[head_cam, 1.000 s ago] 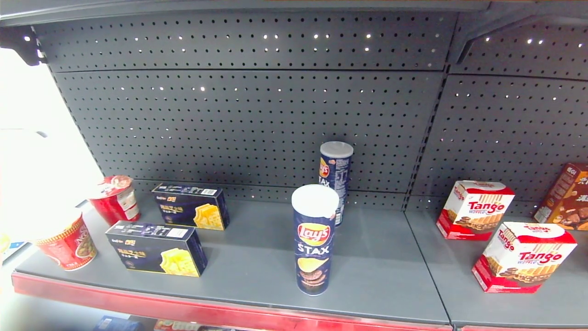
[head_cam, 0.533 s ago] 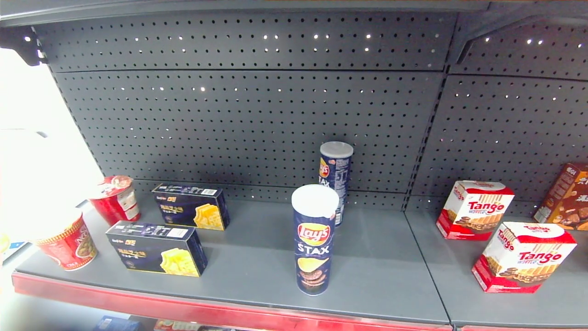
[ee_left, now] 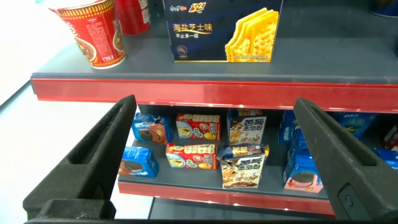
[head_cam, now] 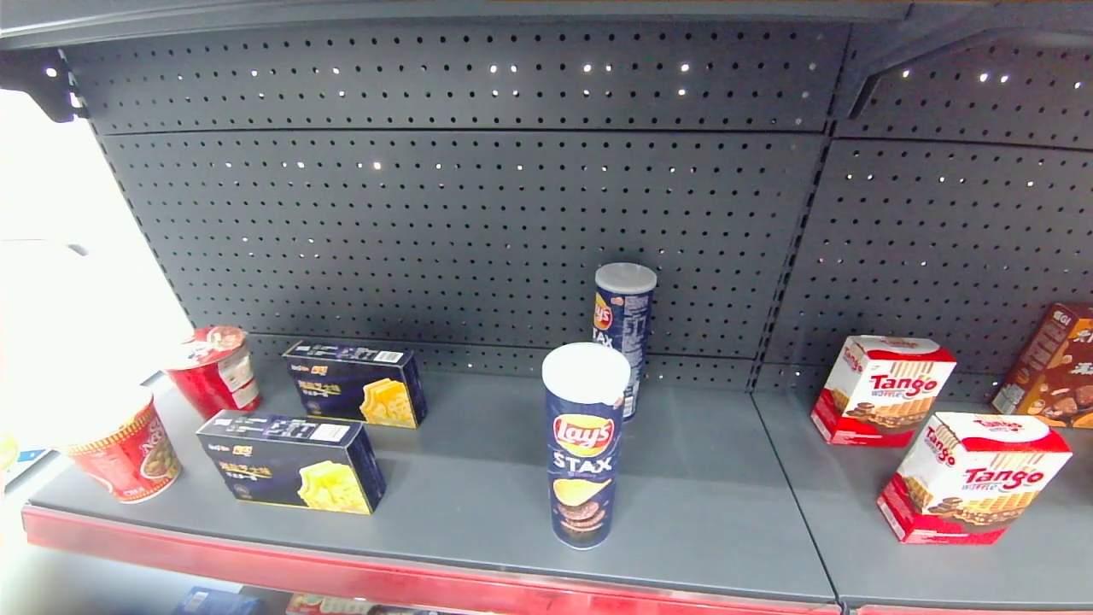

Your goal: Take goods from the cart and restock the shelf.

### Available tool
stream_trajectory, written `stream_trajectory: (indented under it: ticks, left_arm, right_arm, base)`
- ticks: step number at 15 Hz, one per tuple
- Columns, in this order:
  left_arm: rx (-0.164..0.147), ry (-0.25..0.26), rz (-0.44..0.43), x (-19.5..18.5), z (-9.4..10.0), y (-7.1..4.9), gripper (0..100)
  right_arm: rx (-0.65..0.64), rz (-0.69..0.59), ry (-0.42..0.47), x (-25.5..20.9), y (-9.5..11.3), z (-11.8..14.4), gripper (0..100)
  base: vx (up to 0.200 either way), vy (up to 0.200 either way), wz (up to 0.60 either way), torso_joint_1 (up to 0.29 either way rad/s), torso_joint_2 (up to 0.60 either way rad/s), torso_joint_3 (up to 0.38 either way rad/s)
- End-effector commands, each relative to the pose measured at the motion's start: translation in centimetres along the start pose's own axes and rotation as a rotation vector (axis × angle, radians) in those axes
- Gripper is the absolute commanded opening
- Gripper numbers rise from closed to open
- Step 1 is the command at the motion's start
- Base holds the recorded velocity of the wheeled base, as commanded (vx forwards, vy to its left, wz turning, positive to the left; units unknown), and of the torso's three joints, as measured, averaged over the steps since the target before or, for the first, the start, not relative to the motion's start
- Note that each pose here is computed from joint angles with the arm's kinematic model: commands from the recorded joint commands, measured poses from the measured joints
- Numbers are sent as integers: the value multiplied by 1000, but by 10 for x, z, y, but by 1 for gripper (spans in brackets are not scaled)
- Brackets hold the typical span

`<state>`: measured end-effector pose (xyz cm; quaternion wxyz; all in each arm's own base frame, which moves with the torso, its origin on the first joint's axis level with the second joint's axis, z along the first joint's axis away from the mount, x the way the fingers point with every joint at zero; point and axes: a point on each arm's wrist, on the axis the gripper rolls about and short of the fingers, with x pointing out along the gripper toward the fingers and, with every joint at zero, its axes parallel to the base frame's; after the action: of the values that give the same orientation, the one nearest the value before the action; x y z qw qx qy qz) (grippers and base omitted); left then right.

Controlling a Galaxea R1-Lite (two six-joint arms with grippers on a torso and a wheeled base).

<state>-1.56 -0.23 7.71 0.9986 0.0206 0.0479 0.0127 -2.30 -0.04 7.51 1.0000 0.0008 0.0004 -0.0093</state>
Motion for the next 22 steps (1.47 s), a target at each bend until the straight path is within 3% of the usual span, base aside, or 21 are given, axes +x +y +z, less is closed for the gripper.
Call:
stream_trajectory:
  ticks: [1, 4, 5, 6, 7, 8, 10, 11, 12, 13, 14, 15, 16, 18, 20, 22]
  left_arm:
    - [0, 1, 0, 0, 0, 0, 100]
    - [16, -4, -11, 0, 0, 0, 100]
    - [65, -28, -61, -1, 0, 0, 100]
    - [95, -73, -115, -4, -1, 1, 100]
    - [136, -67, -121, -4, 0, 1, 100]
    - [139, -32, -149, -1, 1, 1, 100]
    - [139, -32, -149, -1, 1, 1, 100]
    - [181, -242, -269, -3, 79, 5, 100]
    - [192, -120, -328, 27, 103, -1, 100]
    - [189, -161, -344, 35, 133, -4, 100]
    - [203, -98, -421, 56, 147, -15, 100]
    - [215, -78, -479, 67, 155, -22, 100]
    - [251, -8, -566, 89, 156, -38, 100]
    - [329, 31, -618, 127, 158, -63, 100]
    - [333, 104, -631, 168, 155, -86, 100]
    - [300, 169, -632, 202, 151, -104, 100]
  right_arm:
    - [0, 0, 2, 0, 0, 0, 100]
    - [0, 0, 2, 0, 0, 0, 100]
    - [0, 0, 2, 0, 0, 0, 100]
    - [0, 0, 2, 0, 0, 0, 100]
    - [0, 0, 2, 0, 0, 0, 100]
    - [0, 0, 2, 0, 0, 0, 100]
    - [0, 0, 2, 0, 0, 0, 100]
    - [0, 0, 2, 0, 0, 0, 100]
    - [1, 0, 2, 0, 0, 0, 100]
    - [0, 0, 2, 0, 0, 0, 100]
    - [1, 0, 2, 0, 0, 0, 100]
    - [1, 0, 2, 0, 0, 0, 100]
    - [0, 0, 2, 0, 0, 0, 100]
    - [0, 0, 2, 0, 0, 0, 100]
    - [0, 0, 2, 0, 0, 0, 100]
    - [0, 0, 2, 0, 0, 0, 100]
  base:
    - [0, 0, 0, 0, 0, 0]
    - [0, 0, 0, 0, 0, 0]
    - [0, 0, 0, 0, 0, 0]
    - [0, 0, 0, 0, 0, 0]
    - [0, 0, 0, 0, 0, 0]
    - [0, 0, 0, 0, 0, 0]
    - [0, 0, 0, 0, 0, 0]
    - [0, 0, 0, 0, 0, 0]
    - [0, 0, 0, 0, 0, 0]
    - [0, 0, 0, 0, 0, 0]
    - [0, 0, 0, 0, 0, 0]
    - [0, 0, 0, 0, 0, 0]
    - [0, 0, 0, 0, 0, 0]
    - [0, 0, 0, 0, 0, 0]
    - [0, 0, 0, 0, 0, 0]
    - [0, 0, 0, 0, 0, 0]
